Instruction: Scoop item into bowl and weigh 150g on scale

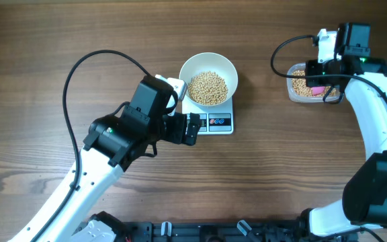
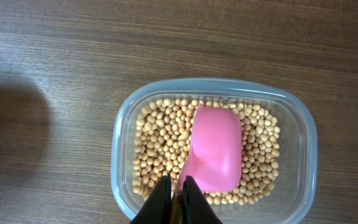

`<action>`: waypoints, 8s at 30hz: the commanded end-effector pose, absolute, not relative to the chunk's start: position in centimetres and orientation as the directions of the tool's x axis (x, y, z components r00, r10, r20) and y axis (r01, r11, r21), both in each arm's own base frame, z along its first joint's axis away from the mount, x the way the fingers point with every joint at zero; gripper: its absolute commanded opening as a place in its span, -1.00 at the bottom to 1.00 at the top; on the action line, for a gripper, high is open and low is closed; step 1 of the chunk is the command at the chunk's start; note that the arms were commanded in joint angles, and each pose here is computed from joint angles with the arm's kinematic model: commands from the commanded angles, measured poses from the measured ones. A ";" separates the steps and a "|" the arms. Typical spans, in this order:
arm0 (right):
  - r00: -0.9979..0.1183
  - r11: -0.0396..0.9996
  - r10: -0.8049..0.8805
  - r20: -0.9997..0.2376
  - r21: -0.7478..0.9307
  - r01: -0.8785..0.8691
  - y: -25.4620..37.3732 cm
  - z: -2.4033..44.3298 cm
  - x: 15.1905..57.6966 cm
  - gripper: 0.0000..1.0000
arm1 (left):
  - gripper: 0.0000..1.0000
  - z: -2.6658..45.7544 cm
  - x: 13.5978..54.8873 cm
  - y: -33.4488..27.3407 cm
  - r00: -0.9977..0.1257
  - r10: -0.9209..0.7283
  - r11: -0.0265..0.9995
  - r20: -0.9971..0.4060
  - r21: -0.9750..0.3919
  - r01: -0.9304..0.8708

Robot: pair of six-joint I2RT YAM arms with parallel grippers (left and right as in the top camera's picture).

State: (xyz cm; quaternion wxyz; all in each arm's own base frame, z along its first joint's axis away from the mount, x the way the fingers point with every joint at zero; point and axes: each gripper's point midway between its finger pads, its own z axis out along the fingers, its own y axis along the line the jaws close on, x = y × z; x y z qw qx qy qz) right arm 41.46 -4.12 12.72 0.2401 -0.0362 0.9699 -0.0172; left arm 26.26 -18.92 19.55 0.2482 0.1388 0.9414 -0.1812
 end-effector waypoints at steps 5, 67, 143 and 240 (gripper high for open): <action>-0.919 0.996 0.067 -0.390 0.078 0.039 -4.3 10.8 39.8 -0.91 | 1.00 19.4 26.2 -18.9 -0.831 0.193 0.895 -0.522 -0.254 0.368; -0.806 0.689 0.545 -0.231 0.671 0.273 -8.0 11.5 36.9 -0.92 | 1.00 19.4 26.2 -18.9 -0.831 0.193 0.895 -0.522 -0.254 0.368; -0.802 0.474 0.100 -0.588 0.737 -0.481 14.1 19.8 41.3 -0.91 | 1.00 19.4 26.2 -18.9 -0.831 0.193 0.895 -0.522 -0.254 0.368; -0.124 0.585 -0.544 -0.830 -0.269 -0.765 21.3 24.9 41.0 -0.92 | 1.00 19.4 26.2 -18.9 -0.831 0.193 0.895 -0.522 -0.254 0.368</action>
